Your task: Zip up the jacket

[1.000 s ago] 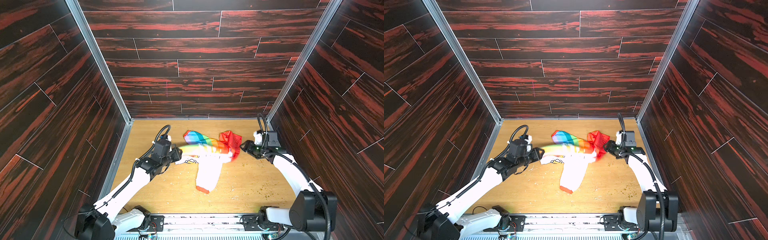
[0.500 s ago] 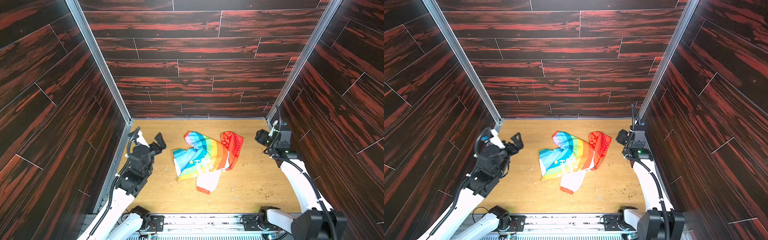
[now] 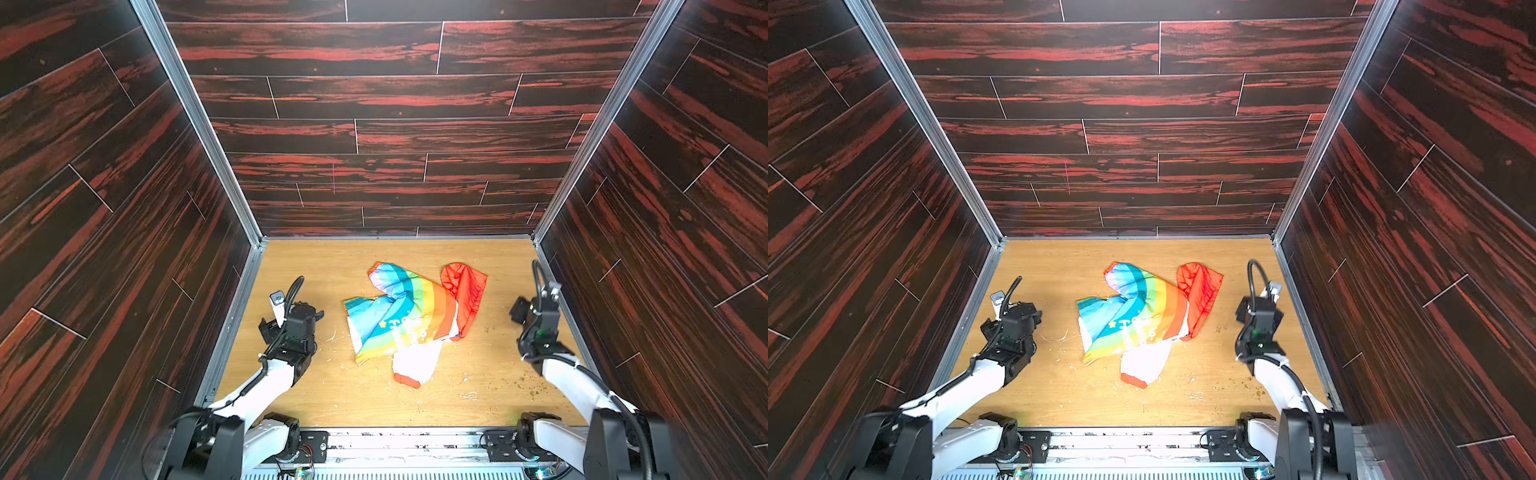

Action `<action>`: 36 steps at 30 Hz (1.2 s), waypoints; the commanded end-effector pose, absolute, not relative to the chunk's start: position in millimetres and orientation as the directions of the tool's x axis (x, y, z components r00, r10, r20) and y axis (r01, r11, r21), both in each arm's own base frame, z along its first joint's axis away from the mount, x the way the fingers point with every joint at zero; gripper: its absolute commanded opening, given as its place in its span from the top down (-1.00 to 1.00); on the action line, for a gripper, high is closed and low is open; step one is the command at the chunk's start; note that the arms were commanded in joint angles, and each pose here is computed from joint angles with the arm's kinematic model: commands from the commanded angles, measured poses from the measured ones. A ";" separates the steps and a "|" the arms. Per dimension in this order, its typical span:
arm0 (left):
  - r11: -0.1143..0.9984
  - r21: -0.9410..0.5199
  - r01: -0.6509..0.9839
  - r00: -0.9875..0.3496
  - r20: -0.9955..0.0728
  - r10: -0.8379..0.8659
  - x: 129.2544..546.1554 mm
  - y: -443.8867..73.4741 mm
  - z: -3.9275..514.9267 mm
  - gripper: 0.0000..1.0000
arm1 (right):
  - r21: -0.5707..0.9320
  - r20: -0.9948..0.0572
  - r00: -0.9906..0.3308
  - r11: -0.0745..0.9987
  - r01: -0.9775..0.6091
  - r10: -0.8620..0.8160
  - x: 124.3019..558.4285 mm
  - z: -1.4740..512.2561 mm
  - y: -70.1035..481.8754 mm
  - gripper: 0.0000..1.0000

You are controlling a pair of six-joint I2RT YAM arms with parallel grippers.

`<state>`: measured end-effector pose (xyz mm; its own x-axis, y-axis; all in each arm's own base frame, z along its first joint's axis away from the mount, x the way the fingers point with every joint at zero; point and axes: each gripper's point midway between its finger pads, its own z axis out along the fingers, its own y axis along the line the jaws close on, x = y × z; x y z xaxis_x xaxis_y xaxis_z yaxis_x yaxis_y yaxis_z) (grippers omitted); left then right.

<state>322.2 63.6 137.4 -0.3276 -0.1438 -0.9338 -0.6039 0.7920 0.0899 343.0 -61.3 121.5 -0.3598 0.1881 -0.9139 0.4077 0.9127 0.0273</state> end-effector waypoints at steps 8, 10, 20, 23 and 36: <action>0.874 0.062 -0.483 -0.261 -0.962 -0.076 369.3 64.8 119.7 -0.99 | 0.005 -0.999 -0.034 0.980 0.198 0.012 358.8 139.0 -26.9 -0.55; 0.882 0.013 -0.471 -0.204 -0.974 -0.094 368.0 67.2 108.3 -0.99 | -0.034 -0.999 -0.026 0.981 0.190 -0.029 365.0 136.1 -20.5 -0.98; 0.888 0.006 -0.460 -0.294 -0.945 -0.146 384.2 75.1 97.4 -0.99 | 0.028 -0.984 -0.164 0.978 0.207 0.063 385.9 117.2 -35.8 -0.98; 0.888 0.006 -0.459 -0.293 -0.945 -0.146 383.6 74.9 97.9 -0.99 | 0.028 -0.987 -0.149 0.978 0.208 0.060 383.9 119.9 -36.0 -0.97; 0.889 0.009 -0.458 -0.297 -0.944 -0.143 383.9 74.9 97.6 -0.99 | 0.061 -0.978 -0.187 0.983 0.174 0.094 390.2 113.7 -37.7 -0.97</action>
<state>382.4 73.8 89.3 -0.3123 -0.1466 -0.9386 -0.4582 0.8888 0.0137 385.4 -38.7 109.5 -0.1932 0.0753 -0.9783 0.2001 0.9791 0.0358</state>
